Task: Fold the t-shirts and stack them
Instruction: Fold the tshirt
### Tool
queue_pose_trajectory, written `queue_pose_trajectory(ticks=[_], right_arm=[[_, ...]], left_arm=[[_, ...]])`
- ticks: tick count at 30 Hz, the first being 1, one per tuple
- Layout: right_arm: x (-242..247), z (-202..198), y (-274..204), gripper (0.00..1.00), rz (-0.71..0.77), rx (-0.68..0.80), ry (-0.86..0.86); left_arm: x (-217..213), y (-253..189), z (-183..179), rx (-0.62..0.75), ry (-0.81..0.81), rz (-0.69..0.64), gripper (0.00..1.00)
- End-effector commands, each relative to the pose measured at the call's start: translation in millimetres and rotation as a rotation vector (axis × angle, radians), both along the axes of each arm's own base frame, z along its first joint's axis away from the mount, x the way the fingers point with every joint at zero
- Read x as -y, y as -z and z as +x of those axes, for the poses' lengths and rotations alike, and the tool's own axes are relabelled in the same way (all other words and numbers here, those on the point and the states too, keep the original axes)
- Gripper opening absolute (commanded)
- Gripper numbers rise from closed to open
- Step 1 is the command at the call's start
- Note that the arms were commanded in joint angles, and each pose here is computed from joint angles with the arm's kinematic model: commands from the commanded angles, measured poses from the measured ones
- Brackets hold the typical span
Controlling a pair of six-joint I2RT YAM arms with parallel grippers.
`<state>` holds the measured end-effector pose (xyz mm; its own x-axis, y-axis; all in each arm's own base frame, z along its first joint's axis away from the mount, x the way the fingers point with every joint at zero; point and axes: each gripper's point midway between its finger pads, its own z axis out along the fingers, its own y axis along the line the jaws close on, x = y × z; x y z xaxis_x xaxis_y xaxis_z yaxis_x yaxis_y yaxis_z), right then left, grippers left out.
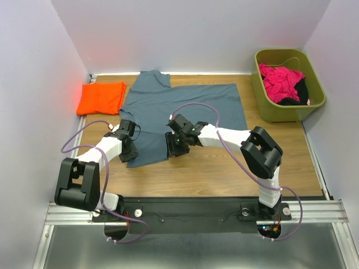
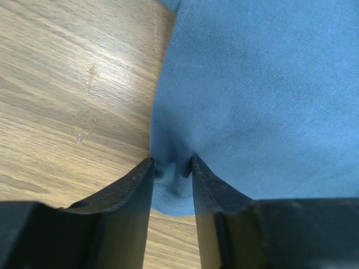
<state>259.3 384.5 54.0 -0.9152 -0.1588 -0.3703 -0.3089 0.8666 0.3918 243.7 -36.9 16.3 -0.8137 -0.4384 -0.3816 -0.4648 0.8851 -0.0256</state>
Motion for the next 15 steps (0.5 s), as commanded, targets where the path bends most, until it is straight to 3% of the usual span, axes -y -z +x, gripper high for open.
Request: queue_pose_trajectory(ticks=[1, 15], right_arm=[[-17.4, 9.5, -4.9, 0.50, 0.032, 0.025, 0.012], [-37.7, 3.3, 15.2, 0.46, 0.030, -0.014, -0.020]], left_arm=[[-1.5, 11.0, -15.4, -0.074, -0.001, 0.017, 0.40], [3.8, 12.9, -15.6, -0.079, 0.025, 0.011, 0.26]])
